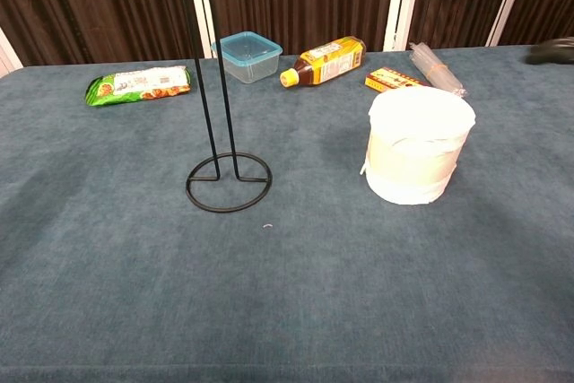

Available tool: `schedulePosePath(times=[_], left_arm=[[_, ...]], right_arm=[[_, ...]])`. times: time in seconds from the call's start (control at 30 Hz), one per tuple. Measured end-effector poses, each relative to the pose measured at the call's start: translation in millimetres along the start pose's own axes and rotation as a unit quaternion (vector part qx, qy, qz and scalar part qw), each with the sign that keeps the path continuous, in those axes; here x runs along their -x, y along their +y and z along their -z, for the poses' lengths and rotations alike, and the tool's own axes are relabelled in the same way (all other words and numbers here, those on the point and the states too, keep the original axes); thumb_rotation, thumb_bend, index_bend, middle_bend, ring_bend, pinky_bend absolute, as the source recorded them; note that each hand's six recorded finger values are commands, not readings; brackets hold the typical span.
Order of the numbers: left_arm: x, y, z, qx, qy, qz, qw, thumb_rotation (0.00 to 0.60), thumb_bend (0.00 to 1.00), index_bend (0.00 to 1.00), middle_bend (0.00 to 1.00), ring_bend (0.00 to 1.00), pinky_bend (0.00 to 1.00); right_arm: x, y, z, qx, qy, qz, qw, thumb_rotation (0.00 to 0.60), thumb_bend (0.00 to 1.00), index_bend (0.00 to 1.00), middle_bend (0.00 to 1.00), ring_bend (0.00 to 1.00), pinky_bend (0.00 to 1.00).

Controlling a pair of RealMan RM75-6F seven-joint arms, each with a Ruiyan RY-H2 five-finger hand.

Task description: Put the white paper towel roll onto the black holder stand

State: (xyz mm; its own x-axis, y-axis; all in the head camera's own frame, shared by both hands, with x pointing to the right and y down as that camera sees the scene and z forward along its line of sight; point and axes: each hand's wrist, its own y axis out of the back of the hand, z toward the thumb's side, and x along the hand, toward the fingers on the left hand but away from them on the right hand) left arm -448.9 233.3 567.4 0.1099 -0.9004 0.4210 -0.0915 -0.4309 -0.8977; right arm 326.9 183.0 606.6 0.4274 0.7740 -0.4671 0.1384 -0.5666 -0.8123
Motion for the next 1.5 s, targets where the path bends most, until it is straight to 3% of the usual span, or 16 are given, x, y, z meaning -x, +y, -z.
schedulePosePath(times=[0.13,0.33,0.63,0.87,0.93,1.0,1.1,1.27,1.5], left_arm=[[0,2,1,-0.002,0.003,0.0,1.0,0.6,0.39,0.0,0.01,0.03,0.11],[-2,6,3,0.001,0.005,-0.005,1.0,0.6,0.39,0.0,0.01,0.03,0.11],[16,7,6,0.004,0.006,-0.003,1.0,0.6,0.39,0.0,0.01,0.03,0.11],[10,7,6,0.004,0.006,-0.003,1.0,0.6,0.39,0.0,0.02,0.03,0.11],[10,6,6,0.004,0.006,-0.002,1.0,0.6,0.39,0.0,0.01,0.03,0.11],[12,5,6,0.003,0.006,-0.001,1.0,0.6,0.39,0.0,0.01,0.03,0.11],[12,5,6,0.004,0.006,-0.003,1.0,0.6,0.39,0.0,0.01,0.03,0.11],[14,6,6,0.004,0.005,-0.003,1.0,0.6,0.39,0.0,0.02,0.03,0.11],[15,5,5,0.007,0.007,0.001,1.0,0.6,0.39,0.0,0.02,0.03,0.11]], right_arm=[[51,2,-5,0.005,-0.001,-0.031,0.9995,0.6,0.11,0.0,0.0,0.0,0.0],[102,6,-9,-0.002,-0.026,-0.056,0.9981,0.6,0.11,0.0,0.0,0.0,0.0],[139,-10,-7,-0.009,-0.065,-0.105,0.9922,0.6,0.11,0.0,0.0,0.0,0.0],[147,-24,-4,0.005,-0.082,-0.144,0.9861,0.6,0.11,0.02,0.01,0.0,0.01],[149,-27,-2,0.015,-0.089,-0.148,0.9849,0.6,0.12,0.2,0.16,0.13,0.23],[150,-28,-2,0.025,-0.091,-0.144,0.985,0.6,0.17,0.53,0.46,0.45,0.6],[150,-27,-2,0.038,-0.092,-0.133,0.9861,0.6,0.25,0.75,0.66,0.69,0.81],[150,-17,-2,0.046,-0.085,-0.085,0.9917,0.6,0.31,0.88,0.78,0.79,0.91],[143,10,-17,0.059,-0.046,-0.026,0.9969,0.6,0.31,0.88,0.79,0.79,0.9]])
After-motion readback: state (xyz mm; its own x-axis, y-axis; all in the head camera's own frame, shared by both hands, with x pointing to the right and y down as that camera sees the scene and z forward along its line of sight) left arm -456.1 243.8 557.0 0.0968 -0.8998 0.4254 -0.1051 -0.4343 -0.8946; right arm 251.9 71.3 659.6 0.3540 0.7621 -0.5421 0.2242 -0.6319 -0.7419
